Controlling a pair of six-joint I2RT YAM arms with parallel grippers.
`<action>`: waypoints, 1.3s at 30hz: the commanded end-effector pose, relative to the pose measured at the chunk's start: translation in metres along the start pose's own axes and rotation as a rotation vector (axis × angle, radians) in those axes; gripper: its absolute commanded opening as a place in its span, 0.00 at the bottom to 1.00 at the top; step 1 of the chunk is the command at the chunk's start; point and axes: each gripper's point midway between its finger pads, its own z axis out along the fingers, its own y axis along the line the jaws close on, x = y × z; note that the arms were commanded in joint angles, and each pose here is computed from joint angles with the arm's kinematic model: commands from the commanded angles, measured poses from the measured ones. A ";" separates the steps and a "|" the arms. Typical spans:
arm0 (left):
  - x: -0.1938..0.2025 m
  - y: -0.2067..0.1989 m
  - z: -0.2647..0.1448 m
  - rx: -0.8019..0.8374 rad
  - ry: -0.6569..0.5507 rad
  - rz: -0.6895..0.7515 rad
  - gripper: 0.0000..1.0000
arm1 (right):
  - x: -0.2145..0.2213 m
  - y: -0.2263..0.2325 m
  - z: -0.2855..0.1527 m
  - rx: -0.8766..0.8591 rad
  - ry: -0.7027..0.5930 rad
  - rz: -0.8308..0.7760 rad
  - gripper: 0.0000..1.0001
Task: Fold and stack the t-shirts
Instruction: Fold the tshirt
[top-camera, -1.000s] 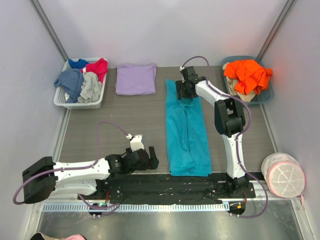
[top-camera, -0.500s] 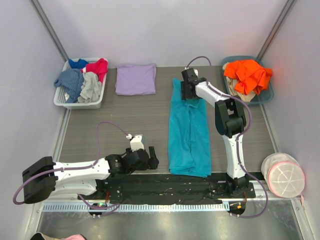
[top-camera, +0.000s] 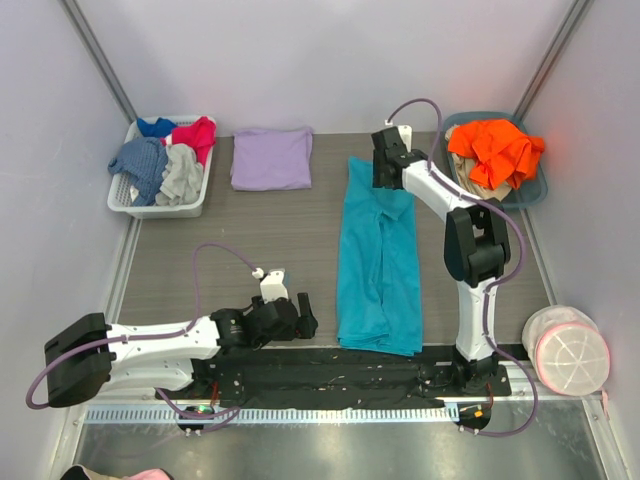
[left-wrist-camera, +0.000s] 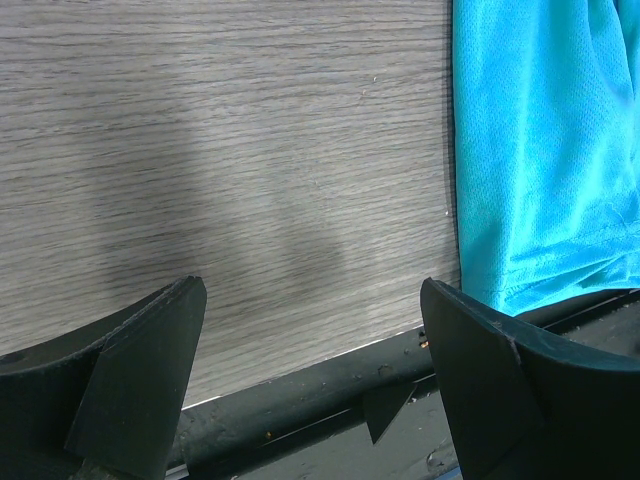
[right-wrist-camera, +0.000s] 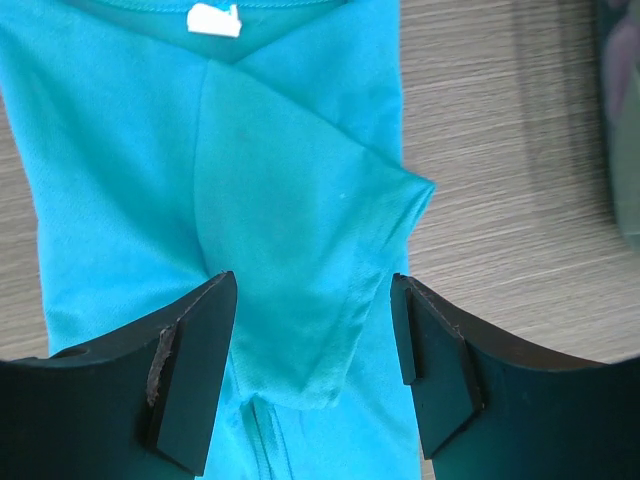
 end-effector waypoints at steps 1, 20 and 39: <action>-0.007 -0.002 -0.001 0.005 -0.034 -0.017 0.95 | -0.018 -0.019 -0.013 0.072 -0.059 0.057 0.71; -0.013 -0.018 0.003 0.029 -0.038 0.003 0.95 | 0.045 -0.061 -0.074 0.063 0.007 0.159 0.71; -0.012 -0.097 0.019 0.243 0.042 0.067 0.98 | 0.203 -0.106 -0.189 -0.092 0.161 0.428 0.70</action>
